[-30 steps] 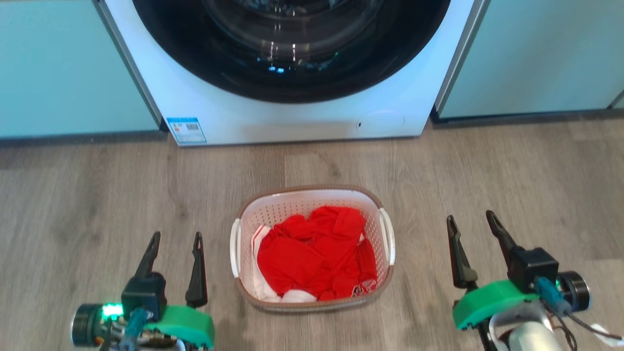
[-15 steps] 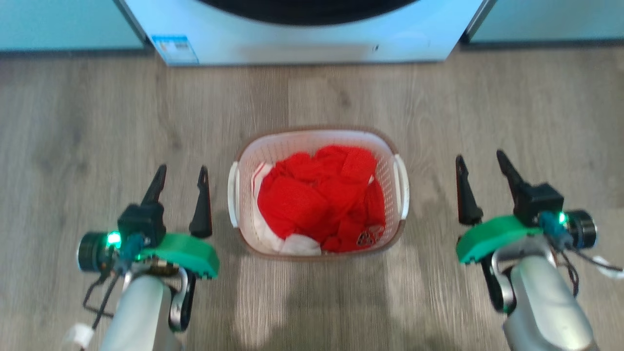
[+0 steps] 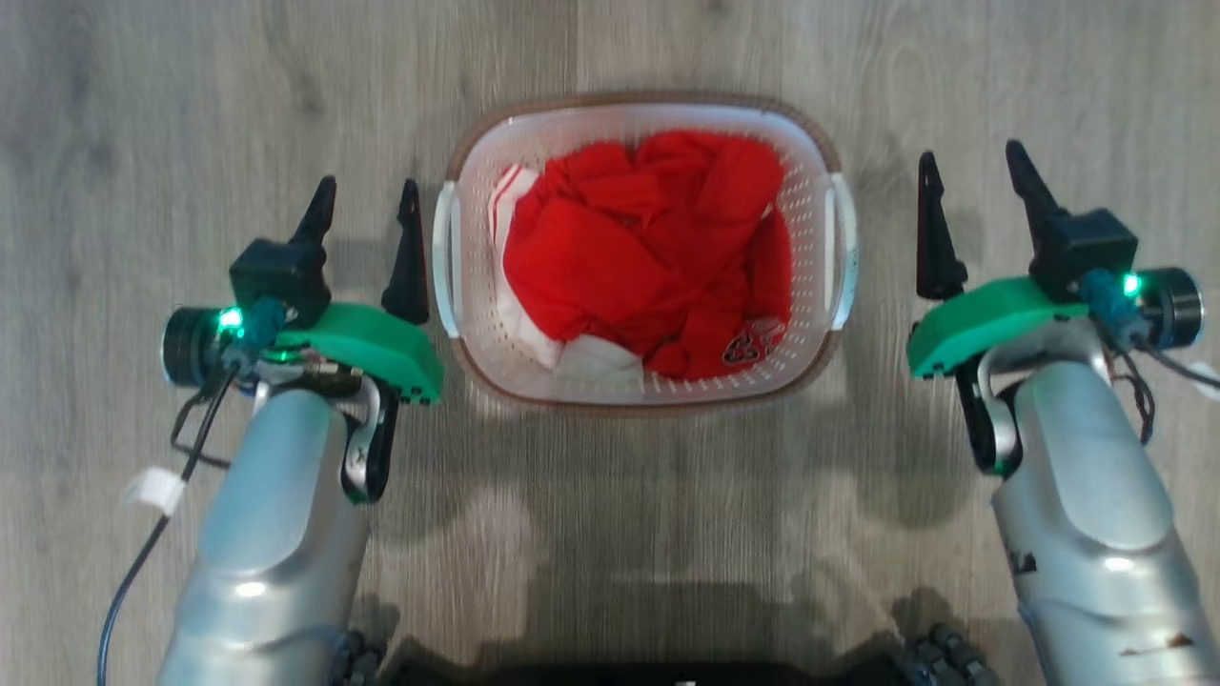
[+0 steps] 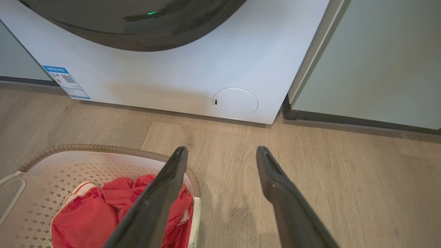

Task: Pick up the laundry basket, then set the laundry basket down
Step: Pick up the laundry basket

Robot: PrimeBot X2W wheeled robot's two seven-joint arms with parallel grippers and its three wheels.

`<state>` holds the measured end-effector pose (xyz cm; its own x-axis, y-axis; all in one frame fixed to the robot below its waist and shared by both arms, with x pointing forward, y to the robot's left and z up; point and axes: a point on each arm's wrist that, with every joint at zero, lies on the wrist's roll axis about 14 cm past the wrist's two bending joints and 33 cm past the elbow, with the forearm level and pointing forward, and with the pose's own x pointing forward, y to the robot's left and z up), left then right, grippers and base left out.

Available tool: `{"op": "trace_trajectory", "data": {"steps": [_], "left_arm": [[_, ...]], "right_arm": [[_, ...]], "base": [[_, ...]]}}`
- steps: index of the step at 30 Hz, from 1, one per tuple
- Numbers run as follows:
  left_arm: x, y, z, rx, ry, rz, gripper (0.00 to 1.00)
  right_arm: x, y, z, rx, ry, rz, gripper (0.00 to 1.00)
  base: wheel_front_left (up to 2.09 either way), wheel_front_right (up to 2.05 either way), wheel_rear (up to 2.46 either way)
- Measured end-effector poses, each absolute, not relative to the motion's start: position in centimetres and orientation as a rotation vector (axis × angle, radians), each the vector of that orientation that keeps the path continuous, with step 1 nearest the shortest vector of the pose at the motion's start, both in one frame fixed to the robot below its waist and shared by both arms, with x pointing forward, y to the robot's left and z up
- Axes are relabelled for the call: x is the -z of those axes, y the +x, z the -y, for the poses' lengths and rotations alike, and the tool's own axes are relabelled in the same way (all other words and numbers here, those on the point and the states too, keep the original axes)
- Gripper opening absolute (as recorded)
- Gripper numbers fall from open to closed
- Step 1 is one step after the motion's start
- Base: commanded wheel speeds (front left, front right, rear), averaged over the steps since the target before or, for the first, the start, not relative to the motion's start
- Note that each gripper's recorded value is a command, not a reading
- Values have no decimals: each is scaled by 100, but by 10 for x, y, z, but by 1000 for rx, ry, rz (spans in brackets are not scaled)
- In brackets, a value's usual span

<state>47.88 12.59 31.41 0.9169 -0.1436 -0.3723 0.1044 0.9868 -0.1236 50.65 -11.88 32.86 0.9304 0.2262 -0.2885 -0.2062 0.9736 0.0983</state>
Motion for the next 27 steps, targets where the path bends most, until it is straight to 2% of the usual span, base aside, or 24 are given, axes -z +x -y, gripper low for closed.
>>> {"op": "trace_trajectory", "data": {"steps": [10,27], "left_arm": [[-249,470,-116,147,-124,-562,100],[-173,459,-108,191,-109,-764,100]], "right_arm": [[-257,504,109,-248,74,-460,100],[-182,503,95,-270,98,-601,100]], "base": [[0,0,0],[0,0,0]]}}
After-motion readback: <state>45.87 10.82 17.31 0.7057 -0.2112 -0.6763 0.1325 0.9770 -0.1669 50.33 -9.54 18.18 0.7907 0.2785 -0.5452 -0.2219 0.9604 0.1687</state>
